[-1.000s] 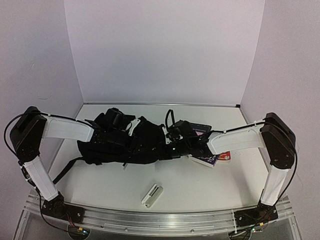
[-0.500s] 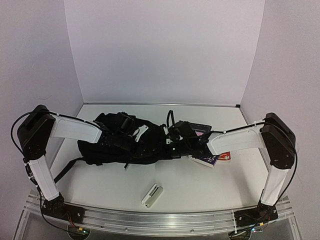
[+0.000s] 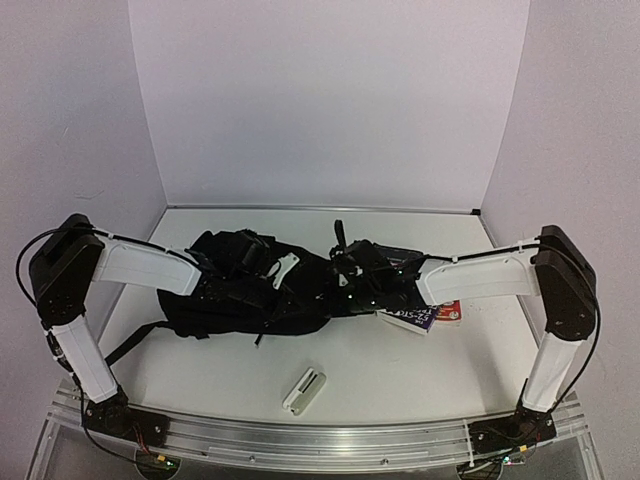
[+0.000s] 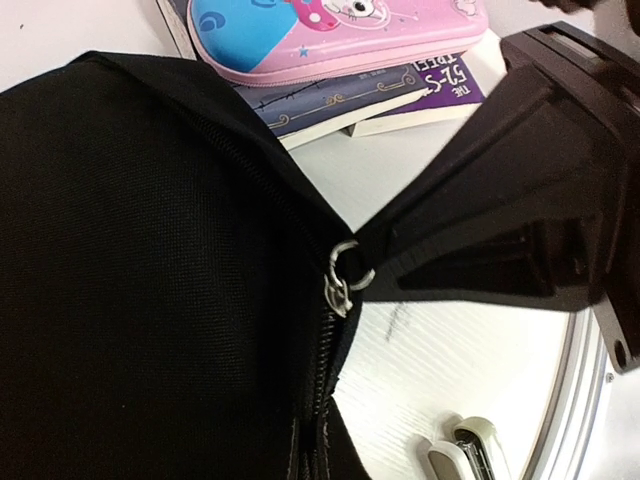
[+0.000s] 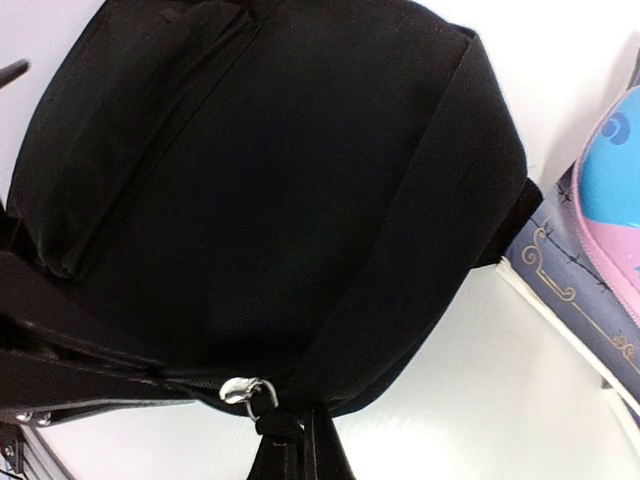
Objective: Pack the student bag
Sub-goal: Unzip the student bag.
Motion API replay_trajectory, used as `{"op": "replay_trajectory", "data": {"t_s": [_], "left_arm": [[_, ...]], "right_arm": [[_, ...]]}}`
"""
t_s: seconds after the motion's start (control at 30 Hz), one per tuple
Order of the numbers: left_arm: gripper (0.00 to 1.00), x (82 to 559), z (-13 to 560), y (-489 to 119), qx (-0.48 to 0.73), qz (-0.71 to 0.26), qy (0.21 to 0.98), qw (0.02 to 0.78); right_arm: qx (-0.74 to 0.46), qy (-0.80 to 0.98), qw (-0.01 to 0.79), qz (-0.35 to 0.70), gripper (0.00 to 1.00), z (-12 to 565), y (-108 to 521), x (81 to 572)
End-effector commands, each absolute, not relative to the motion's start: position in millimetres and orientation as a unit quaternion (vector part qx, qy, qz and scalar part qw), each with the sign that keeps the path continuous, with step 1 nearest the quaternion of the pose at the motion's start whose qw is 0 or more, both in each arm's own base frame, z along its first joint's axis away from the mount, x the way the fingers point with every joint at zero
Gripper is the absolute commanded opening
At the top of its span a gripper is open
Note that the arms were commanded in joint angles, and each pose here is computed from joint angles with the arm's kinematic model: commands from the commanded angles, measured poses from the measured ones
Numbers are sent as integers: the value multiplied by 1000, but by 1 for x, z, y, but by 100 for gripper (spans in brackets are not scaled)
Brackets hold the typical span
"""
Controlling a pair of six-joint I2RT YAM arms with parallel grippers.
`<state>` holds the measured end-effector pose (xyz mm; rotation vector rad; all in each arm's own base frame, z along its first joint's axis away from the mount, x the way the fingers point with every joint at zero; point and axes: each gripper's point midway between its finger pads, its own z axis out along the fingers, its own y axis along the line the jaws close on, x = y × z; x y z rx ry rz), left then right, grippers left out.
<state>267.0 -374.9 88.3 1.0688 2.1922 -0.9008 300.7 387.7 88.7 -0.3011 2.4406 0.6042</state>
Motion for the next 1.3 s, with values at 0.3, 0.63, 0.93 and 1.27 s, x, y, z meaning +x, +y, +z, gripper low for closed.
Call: {"op": "replay_trajectory", "data": {"t_s": [0.3,0.63,0.93,1.27], "left_arm": [[0,216,62,-316,357,-279,870,191],[0,206,54,-294,340,-248,889,180],[3,204,67,-302,325,-275,886,182],[65,235,145,-366,287,-396,841,231]], "right_arm": [[-54,921,363,129,0,120,322,382],[-68,931,330,140,0,100,307,413],[-120,928,302,180,0,95,319,410],[-197,905,267,266,0,101,367,351]]}}
